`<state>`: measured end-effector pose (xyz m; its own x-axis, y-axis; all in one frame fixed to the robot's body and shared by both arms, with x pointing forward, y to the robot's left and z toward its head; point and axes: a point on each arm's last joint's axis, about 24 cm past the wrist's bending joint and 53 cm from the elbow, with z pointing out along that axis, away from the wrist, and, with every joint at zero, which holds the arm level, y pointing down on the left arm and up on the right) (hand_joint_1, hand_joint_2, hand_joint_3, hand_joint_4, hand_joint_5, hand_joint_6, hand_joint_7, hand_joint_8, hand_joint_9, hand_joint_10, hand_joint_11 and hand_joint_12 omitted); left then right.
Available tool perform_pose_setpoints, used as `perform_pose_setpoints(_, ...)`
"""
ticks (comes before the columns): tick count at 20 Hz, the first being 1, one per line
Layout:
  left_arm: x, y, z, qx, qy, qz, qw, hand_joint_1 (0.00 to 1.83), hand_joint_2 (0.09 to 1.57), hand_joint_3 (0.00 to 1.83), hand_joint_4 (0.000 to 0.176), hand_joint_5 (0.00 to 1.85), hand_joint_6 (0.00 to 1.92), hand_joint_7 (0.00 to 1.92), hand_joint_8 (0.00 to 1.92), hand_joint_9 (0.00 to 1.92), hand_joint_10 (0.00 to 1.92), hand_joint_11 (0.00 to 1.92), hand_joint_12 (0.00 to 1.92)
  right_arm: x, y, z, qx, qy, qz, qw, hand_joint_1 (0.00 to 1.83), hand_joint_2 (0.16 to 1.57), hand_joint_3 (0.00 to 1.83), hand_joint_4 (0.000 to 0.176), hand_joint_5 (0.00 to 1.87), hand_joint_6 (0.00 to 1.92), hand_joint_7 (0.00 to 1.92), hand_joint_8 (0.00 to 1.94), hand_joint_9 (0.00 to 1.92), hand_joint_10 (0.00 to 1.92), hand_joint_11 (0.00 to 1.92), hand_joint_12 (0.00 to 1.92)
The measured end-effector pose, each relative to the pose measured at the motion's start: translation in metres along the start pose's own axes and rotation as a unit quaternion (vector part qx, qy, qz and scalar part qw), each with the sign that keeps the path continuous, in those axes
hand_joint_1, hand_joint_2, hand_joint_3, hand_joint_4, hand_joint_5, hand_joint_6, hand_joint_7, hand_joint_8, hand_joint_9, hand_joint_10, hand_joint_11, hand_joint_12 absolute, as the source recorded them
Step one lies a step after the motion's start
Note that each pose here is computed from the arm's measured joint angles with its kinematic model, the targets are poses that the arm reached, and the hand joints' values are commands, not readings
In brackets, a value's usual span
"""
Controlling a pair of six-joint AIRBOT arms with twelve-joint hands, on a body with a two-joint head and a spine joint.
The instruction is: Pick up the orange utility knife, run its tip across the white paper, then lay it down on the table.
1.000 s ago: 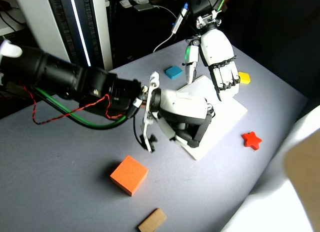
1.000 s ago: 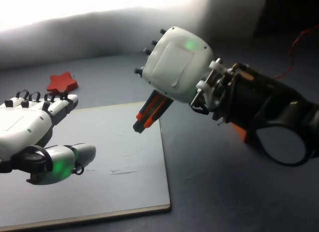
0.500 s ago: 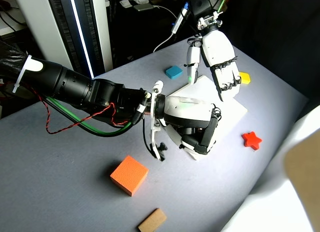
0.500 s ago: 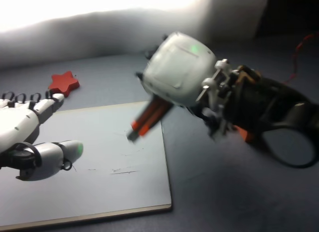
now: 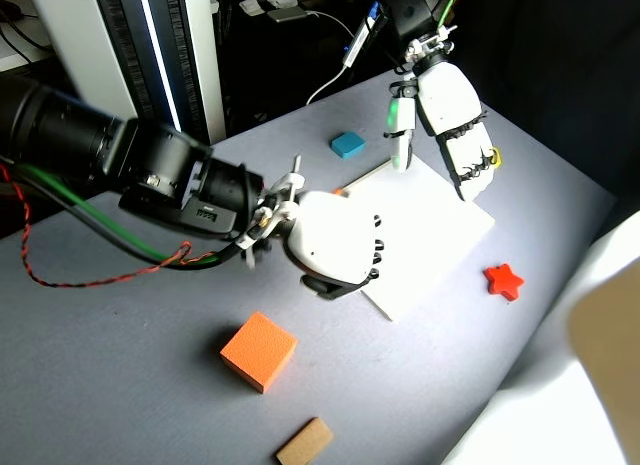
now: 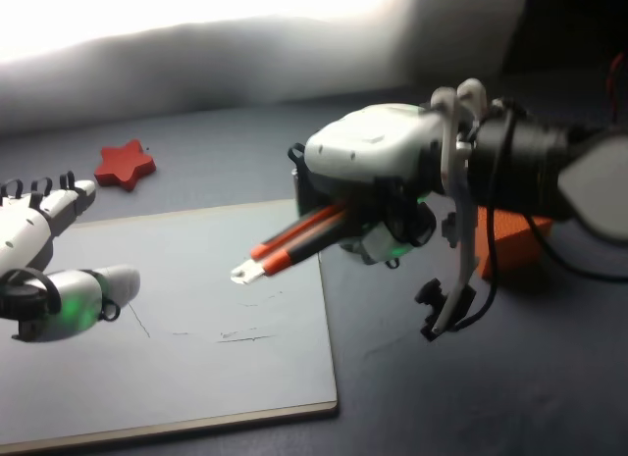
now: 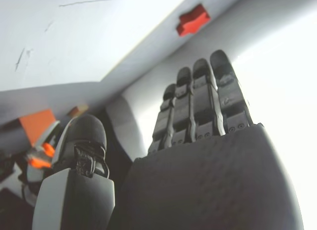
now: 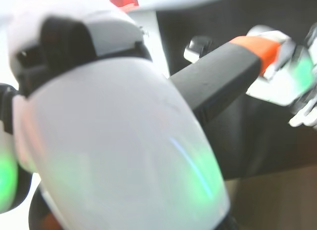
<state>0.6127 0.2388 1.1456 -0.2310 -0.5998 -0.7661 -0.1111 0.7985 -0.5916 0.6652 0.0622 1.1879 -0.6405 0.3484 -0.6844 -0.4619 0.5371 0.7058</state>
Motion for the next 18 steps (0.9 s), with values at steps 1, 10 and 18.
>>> perform_pose_setpoints(1,-0.002,0.001,0.001,0.000,-0.004,0.001,1.0000,0.10,1.32,0.00,0.002,0.00,0.00,0.14,0.01,0.12,0.01,0.00,0.36,0.008,0.003,-0.002,0.003,0.037,0.027,0.9989,1.52,1.04,0.45,0.176,1.42,1.92,1.58,1.94,1.67,1.92,1.72,1.92)
perform_pose_setpoints(10,-0.004,0.007,0.001,-0.005,-0.003,0.005,1.0000,0.11,1.32,0.00,0.007,0.00,0.00,0.13,0.00,0.11,0.00,0.00,0.30,0.031,0.022,-0.023,-0.132,0.087,-0.250,0.9552,1.51,1.05,0.44,0.176,1.38,1.92,1.55,1.94,1.65,1.92,1.71,1.92)
perform_pose_setpoints(18,-0.009,0.011,0.002,-0.009,-0.007,0.006,0.9999,0.08,1.33,0.00,0.004,0.00,0.00,0.11,0.00,0.12,0.00,0.00,0.23,0.008,0.038,0.001,-0.151,-0.105,-0.514,0.8377,1.52,1.04,0.43,0.176,1.41,1.92,1.59,1.94,1.68,1.92,1.74,1.92)
